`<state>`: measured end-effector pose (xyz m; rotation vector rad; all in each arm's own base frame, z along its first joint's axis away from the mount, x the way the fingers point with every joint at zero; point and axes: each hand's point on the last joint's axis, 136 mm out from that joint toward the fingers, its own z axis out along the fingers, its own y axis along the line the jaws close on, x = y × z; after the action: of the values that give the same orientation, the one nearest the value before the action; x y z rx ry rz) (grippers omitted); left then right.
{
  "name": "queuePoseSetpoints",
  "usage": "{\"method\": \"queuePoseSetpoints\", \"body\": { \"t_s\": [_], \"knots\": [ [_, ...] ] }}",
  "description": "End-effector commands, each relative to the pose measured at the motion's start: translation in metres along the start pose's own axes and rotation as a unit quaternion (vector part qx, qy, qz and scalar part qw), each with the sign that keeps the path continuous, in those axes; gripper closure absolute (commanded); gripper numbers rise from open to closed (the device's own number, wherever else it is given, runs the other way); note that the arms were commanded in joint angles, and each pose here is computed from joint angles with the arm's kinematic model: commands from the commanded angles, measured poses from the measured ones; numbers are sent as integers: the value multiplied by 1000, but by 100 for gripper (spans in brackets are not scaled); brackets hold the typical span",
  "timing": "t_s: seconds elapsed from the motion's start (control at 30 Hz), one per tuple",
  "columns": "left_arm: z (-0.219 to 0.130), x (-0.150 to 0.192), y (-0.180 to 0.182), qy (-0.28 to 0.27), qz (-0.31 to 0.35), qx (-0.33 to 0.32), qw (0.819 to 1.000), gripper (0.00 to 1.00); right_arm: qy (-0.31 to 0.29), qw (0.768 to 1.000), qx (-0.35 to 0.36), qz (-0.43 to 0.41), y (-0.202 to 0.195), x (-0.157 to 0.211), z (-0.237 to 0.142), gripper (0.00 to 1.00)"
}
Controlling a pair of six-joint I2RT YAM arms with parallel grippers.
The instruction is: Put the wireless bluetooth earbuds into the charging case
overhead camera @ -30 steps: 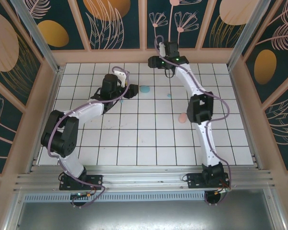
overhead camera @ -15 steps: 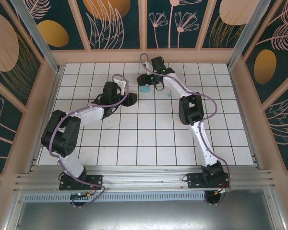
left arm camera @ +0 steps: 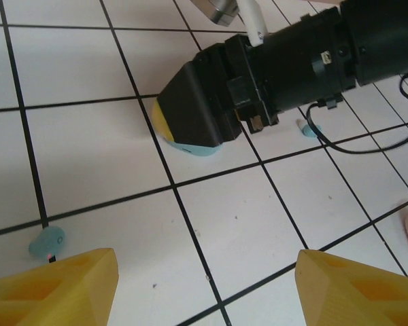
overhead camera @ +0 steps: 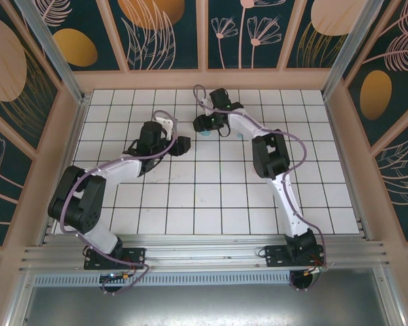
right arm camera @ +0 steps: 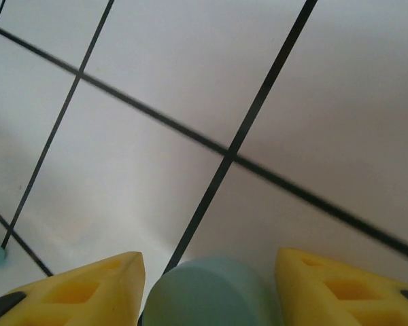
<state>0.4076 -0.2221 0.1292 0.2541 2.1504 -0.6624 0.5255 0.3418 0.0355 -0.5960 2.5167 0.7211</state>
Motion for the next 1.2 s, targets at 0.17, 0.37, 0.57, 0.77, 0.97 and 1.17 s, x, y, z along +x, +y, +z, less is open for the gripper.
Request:
{"method": "queuePoseSetpoints", "body": {
  "t_s": [0.17, 0.37, 0.57, 0.77, 0.97, 1.17],
  "knots": [
    [-18, -3, -3, -28, -25, 11, 999, 31, 40, 997, -62, 9, 83, 51, -24, 48],
    [-27, 2, 2, -28, -7, -7, 1000, 32, 38, 998, -42, 42, 96, 53, -30, 49],
    [-37, 0, 11, -38, -43, -37, 998, 34, 6, 989, -75, 126, 102, 51, -64, 49],
    [-42, 6, 21, -60, -161, -78, 982, 48, 3, 975, -119, 186, 102, 72, -93, 49],
    [-23, 17, 13, -25, -235, -140, 962, 42, -24, 977, -80, 194, 77, 90, -128, 49],
    [5, 28, 7, 19, -245, -200, 948, 32, -37, 974, -75, 210, 64, 117, -149, 49]
  ]
}}
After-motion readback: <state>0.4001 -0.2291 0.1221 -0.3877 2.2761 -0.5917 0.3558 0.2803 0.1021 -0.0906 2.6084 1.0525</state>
